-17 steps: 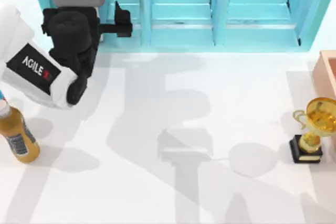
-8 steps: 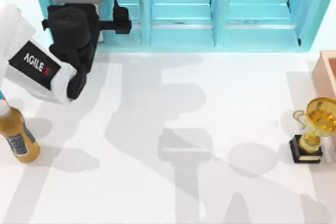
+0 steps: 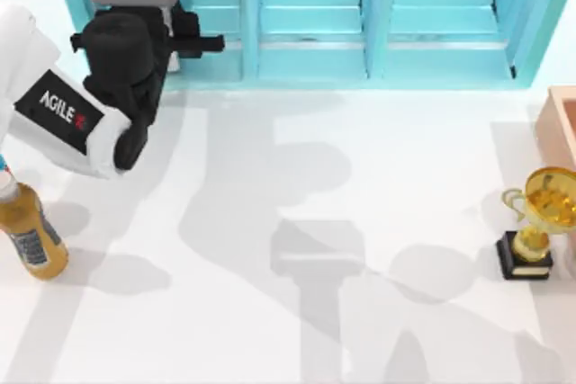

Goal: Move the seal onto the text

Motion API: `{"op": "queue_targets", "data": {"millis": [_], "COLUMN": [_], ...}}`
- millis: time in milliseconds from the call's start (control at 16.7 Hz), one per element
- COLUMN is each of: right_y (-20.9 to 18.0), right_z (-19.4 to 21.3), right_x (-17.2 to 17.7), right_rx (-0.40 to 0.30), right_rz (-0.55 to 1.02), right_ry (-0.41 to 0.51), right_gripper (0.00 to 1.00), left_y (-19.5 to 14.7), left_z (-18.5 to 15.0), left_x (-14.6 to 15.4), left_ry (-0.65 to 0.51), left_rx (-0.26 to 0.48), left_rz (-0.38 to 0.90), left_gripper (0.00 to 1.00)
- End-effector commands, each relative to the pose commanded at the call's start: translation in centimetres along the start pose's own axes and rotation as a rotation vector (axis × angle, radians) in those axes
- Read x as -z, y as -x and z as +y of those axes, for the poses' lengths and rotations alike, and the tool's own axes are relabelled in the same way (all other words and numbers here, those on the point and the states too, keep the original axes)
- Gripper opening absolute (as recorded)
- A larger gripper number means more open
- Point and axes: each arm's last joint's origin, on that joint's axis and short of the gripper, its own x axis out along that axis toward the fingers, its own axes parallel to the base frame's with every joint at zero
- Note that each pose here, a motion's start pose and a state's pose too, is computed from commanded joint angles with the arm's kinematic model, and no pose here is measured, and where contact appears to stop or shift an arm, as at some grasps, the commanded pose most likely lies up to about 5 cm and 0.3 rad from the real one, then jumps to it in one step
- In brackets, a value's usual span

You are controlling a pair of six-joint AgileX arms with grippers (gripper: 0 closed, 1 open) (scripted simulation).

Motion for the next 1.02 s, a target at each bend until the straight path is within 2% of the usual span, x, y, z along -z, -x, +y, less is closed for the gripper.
{"op": "queue_targets", "data": {"millis": [180, 240, 780, 1020], "right_y": [0.0, 0.0, 0.0, 0.0], "right_z": [0.0, 0.0, 0.0, 0.0], "right_x": [0.0, 0.0, 0.0, 0.0], "right_rx": [0.000, 0.000, 0.000, 0.000], "right_rz": [0.000, 0.000, 0.000, 0.000], "right_ry": [0.000, 0.000, 0.000, 0.000], "right_gripper": [1.00, 1.00, 1.00, 1.00], "left_y": [0.0, 0.0, 0.1, 1.7], "left_z": [0.0, 0.0, -0.2, -1.2], "left_x": [0.0, 0.0, -0.1, -2.4], "left_ry": [0.000, 0.000, -0.001, -0.005], "left_rx": [0.000, 0.000, 0.006, 0.019], "left_rz": [0.000, 0.000, 0.000, 0.026], "left_gripper": [0.02, 0.00, 0.00, 0.00]}}
